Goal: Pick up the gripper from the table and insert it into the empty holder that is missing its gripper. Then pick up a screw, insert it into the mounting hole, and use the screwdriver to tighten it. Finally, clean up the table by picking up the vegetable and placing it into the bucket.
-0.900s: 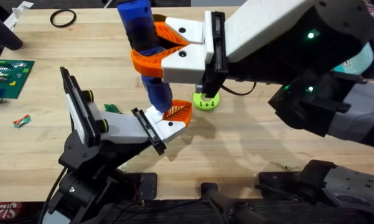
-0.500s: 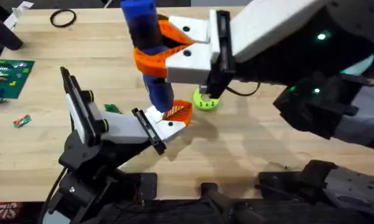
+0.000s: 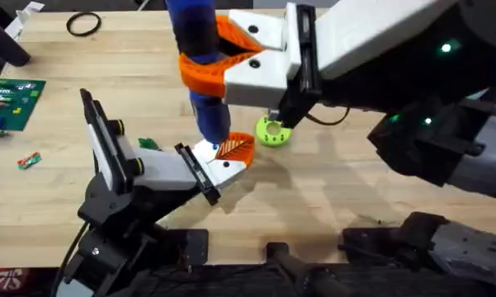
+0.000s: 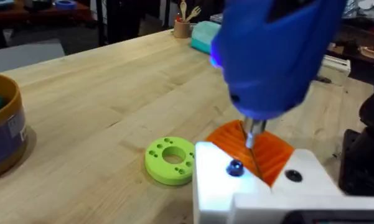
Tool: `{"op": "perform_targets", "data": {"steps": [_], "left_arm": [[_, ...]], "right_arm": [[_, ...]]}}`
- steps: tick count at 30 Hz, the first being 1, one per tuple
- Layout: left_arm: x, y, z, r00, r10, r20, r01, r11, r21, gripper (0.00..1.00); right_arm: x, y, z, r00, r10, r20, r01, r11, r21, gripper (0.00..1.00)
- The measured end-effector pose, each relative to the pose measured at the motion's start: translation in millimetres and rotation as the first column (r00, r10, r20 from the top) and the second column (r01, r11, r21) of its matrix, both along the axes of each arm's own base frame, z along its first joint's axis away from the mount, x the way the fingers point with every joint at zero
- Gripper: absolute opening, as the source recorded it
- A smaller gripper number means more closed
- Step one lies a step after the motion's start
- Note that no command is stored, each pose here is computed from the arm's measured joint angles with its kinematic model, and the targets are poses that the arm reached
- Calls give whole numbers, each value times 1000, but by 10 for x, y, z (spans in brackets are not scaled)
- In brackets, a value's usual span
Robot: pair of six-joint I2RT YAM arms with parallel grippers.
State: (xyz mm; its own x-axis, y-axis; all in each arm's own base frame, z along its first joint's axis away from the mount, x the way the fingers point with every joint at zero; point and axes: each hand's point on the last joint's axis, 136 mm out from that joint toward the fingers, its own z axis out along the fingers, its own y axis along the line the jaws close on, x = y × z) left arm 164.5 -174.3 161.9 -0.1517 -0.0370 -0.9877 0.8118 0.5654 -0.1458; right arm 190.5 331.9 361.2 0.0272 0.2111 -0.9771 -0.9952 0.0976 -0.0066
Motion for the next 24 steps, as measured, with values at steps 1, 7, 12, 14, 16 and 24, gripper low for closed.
{"op": "perform_targets", "data": {"steps": [1, 7, 12, 14, 16, 24], "left_arm": [[-1, 0, 1, 1000, 0, 0, 0, 1000, 0, 11], [0, 0, 1, 1000, 0, 0, 0, 1000, 0, 11], [0, 0, 1, 1000, 0, 1, 0, 1000, 0, 11], [-1, 0, 0, 1000, 0, 0, 0, 1000, 0, 11], [-1, 0, 1, 1000, 0, 1, 0, 1000, 0, 11], [-1, 0, 1, 1000, 0, 1, 0, 1000, 0, 11]], "right_arm": [[6, -3, 15, 1000, -5, 5, 5, 1000, 6, 37], [32, 5, 27, 1000, -19, 8, 18, 1000, 17, 37], [11, 40, 0, 1000, -9, 1, 9, 1000, 11, 37], [14, 46, -5, 1000, -11, -1, 11, 1000, 11, 37], [21, 48, -8, 1000, -14, -2, 14, 1000, 11, 37], [68, 85, -101, 1000, -19, -25, 19, 1000, -11, 37]]}}
